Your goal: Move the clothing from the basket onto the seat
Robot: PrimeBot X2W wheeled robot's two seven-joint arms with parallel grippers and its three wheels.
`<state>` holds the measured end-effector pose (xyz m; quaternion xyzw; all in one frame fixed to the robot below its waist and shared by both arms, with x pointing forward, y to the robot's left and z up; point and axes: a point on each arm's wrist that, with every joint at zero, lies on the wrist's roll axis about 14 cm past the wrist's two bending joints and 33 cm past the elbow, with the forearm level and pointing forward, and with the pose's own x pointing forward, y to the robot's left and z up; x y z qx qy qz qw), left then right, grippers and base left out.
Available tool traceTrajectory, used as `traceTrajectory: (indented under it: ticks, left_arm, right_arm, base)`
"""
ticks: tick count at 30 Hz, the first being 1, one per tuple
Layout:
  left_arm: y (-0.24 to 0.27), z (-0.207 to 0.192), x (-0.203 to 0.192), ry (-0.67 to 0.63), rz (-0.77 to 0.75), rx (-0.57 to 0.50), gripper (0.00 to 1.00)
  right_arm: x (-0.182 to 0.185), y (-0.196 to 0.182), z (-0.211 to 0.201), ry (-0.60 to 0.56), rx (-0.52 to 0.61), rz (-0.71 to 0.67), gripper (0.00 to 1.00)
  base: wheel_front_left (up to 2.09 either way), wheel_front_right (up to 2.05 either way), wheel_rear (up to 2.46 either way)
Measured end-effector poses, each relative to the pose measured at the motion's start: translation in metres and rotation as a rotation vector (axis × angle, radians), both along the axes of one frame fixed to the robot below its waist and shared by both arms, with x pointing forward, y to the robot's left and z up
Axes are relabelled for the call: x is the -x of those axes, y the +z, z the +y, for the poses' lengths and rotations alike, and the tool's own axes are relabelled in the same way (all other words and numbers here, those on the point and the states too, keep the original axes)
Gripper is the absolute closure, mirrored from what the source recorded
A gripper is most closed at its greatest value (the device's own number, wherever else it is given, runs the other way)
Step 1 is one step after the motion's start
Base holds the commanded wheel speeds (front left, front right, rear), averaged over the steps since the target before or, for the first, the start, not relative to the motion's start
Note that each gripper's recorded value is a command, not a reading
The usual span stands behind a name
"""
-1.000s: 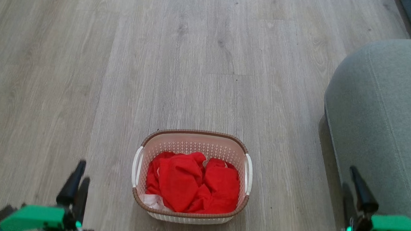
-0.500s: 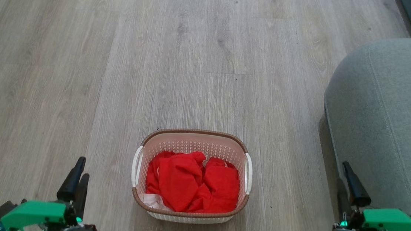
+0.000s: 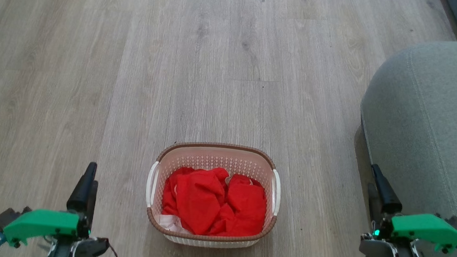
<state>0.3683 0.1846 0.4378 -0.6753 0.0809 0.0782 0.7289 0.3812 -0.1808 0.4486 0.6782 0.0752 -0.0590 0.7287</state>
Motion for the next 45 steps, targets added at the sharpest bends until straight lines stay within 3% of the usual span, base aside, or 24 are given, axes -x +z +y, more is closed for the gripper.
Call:
traceTrajectory:
  ticks: [12,45]
  left_arm:
    - [0.011,0.003,-0.013,-0.020,-0.029,-0.149,0.00]
    - [0.052,-0.006,-0.046,-0.136,-0.165,-0.788,0.00]
  right_arm:
    - [-0.015,0.009,0.005,0.042,0.152,-0.023,0.00]
    - [-0.052,0.043,0.012,0.141,0.717,-0.137,0.00]
  base:
    - [0.00,0.00,0.00]
    - [0.00,0.00,0.00]
